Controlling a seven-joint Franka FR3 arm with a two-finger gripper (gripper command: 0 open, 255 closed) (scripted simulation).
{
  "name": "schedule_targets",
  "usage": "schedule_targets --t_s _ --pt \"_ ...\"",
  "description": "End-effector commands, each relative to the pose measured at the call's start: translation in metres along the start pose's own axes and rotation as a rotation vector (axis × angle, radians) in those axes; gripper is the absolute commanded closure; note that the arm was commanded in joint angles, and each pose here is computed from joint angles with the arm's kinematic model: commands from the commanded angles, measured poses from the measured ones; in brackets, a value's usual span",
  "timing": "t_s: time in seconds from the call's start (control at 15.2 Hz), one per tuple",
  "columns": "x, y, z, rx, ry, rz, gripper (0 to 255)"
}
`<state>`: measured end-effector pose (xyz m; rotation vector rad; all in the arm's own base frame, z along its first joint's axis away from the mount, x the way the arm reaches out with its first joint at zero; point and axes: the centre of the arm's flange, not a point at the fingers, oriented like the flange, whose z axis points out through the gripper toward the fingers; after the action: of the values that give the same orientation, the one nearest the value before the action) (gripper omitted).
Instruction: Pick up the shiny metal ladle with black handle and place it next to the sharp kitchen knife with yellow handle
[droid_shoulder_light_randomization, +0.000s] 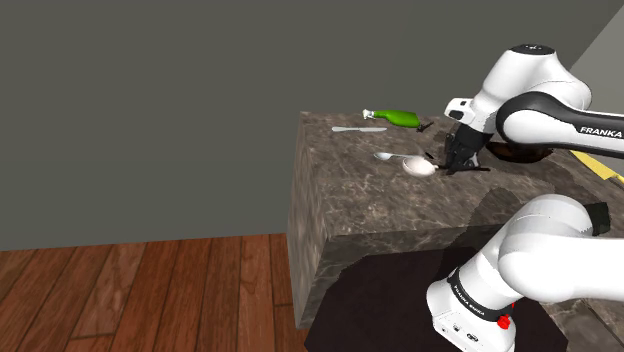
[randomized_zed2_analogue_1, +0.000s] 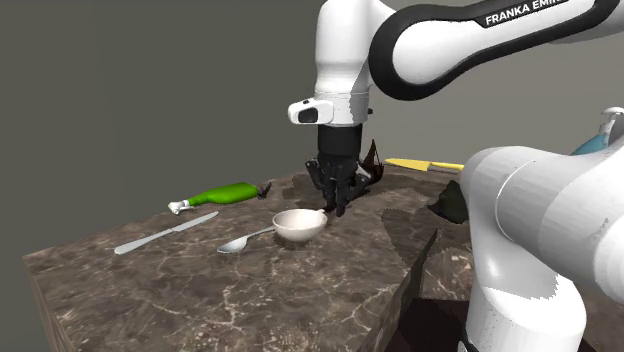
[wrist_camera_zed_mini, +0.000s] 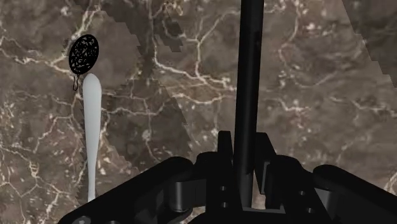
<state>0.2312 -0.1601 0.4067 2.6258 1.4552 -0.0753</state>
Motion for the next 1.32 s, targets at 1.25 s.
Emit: schedule_targets --t_s 1.25 --pt "-0.175 0.003 -0.023 0.0 0.0 0.0 255"
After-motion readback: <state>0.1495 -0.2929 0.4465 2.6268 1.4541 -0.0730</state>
